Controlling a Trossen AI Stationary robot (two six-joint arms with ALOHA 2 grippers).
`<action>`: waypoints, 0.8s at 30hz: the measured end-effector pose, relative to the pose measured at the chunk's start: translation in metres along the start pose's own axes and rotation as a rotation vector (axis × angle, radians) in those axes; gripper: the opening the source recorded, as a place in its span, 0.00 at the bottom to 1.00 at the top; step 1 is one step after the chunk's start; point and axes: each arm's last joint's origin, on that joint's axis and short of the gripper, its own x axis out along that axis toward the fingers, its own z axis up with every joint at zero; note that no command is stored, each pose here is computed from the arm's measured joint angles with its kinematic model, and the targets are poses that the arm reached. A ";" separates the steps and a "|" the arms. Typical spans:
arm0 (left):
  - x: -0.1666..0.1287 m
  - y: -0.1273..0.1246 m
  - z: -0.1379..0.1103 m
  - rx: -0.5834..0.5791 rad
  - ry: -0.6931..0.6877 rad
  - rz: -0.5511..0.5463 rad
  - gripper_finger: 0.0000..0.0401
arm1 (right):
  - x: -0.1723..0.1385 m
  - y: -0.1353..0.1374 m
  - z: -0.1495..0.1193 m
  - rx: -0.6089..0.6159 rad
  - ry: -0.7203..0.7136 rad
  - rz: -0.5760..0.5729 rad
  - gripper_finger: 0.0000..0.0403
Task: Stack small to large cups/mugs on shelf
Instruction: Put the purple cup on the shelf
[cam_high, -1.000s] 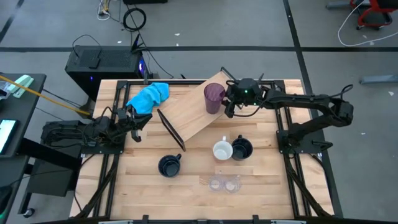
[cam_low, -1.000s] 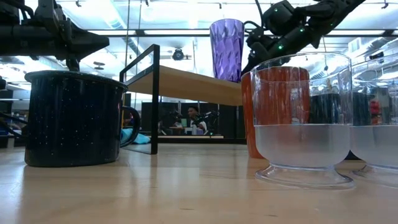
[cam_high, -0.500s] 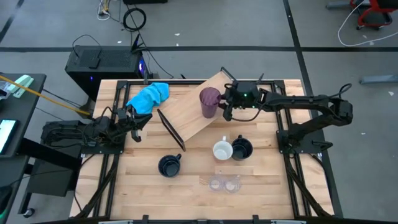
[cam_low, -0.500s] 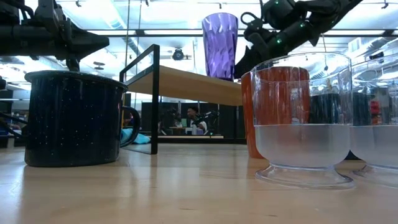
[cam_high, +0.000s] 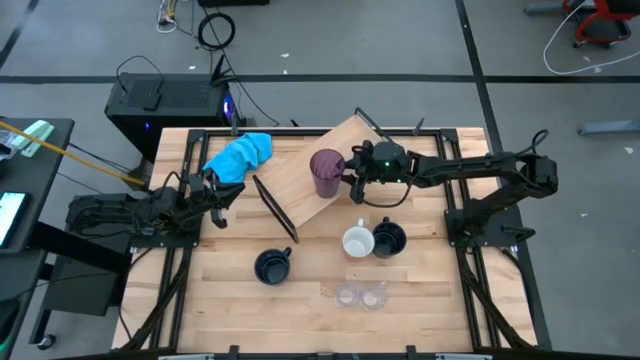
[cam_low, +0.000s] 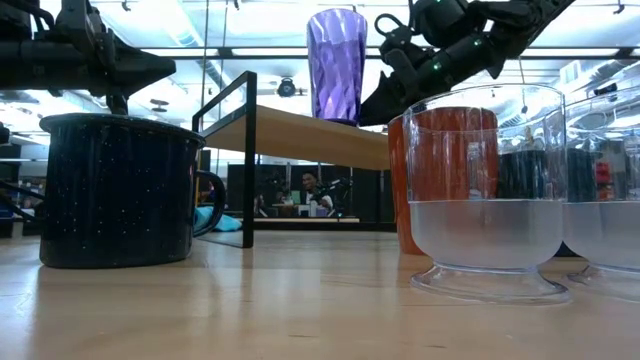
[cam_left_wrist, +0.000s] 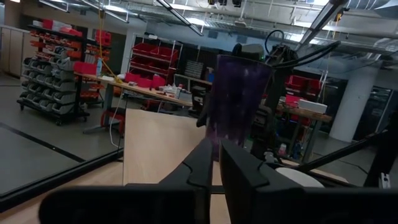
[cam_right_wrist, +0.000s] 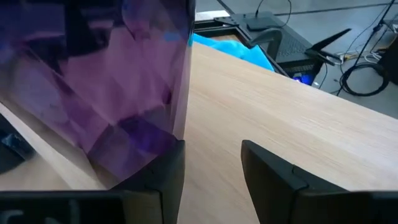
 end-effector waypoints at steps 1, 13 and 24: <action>0.000 0.000 0.000 -0.001 0.000 0.000 0.08 | 0.000 0.001 0.000 0.001 -0.005 0.001 0.41; 0.000 0.000 0.000 0.000 0.000 0.000 0.10 | 0.000 0.015 0.004 0.057 -0.045 -0.052 0.41; 0.000 0.000 0.000 0.000 0.001 0.000 0.07 | 0.007 0.035 0.002 0.130 -0.091 -0.170 0.41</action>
